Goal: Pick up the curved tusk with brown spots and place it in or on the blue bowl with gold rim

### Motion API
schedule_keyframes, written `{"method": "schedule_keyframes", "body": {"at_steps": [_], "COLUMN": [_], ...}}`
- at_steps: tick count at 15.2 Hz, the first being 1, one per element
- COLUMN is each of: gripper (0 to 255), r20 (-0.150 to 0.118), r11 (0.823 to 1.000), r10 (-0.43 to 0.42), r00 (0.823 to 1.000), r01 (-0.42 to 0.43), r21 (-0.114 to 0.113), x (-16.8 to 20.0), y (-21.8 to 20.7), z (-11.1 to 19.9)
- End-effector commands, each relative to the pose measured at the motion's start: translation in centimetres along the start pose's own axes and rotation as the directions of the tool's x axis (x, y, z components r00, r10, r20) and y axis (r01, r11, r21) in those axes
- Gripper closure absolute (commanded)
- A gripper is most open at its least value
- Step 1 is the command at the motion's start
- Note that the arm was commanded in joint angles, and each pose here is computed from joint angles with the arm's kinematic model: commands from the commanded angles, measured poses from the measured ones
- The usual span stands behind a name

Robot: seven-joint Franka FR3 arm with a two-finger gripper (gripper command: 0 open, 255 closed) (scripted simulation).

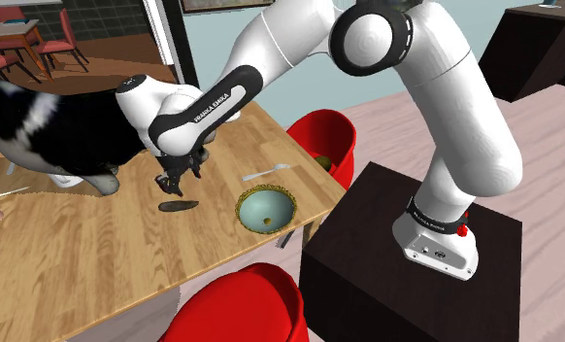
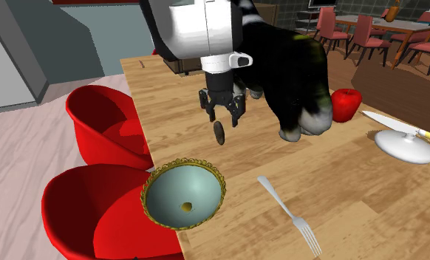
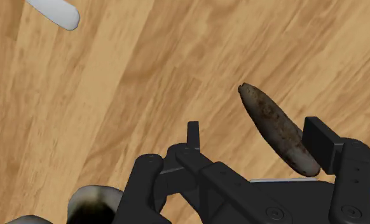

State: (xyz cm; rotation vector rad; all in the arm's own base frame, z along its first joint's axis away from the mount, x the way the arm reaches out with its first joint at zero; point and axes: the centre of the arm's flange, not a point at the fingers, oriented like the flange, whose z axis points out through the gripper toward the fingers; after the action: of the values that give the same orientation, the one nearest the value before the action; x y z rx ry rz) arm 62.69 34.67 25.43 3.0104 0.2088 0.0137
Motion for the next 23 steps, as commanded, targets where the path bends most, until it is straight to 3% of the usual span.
{"method": "schedule_keyframes", "body": {"at_steps": [1,2,3,4,5,6,13,21,22,23], "gripper": [0,0,0,0,0,0,0,0,255,255], "r20": [0.013,0.019,0.024,0.028,0.031,0.032,0.032,0.032,0.032,0.032], "r11": [0.976,0.945,0.902,0.847,0.781,0.764,0.764,0.764,0.764,0.764], "r10": [-0.218,-0.327,-0.432,-0.532,-0.625,-0.645,-0.645,-0.645,-0.645,-0.645], "r00": [0.976,0.945,0.901,0.846,0.780,0.764,0.764,0.764,0.764,0.764], "r01": [0.218,0.327,0.432,0.531,0.623,0.643,0.643,0.643,0.643,0.643], "r21": [0.012,0.020,0.028,0.037,0.046,0.048,0.048,0.048,0.048,0.048], "x": [2.0,2.9,3.8,4.5,5.2,5.3,5.1,5.1,5.1,5.1], "y": [-0.8,-1.5,-2.4,-3.3,-4.4,-4.6,-4.7,-4.7,-4.7,-4.7], "z": [1.3,1.9,2.6,3.2,3.9,4.0,8.0,8.0,8.0,8.0]}}
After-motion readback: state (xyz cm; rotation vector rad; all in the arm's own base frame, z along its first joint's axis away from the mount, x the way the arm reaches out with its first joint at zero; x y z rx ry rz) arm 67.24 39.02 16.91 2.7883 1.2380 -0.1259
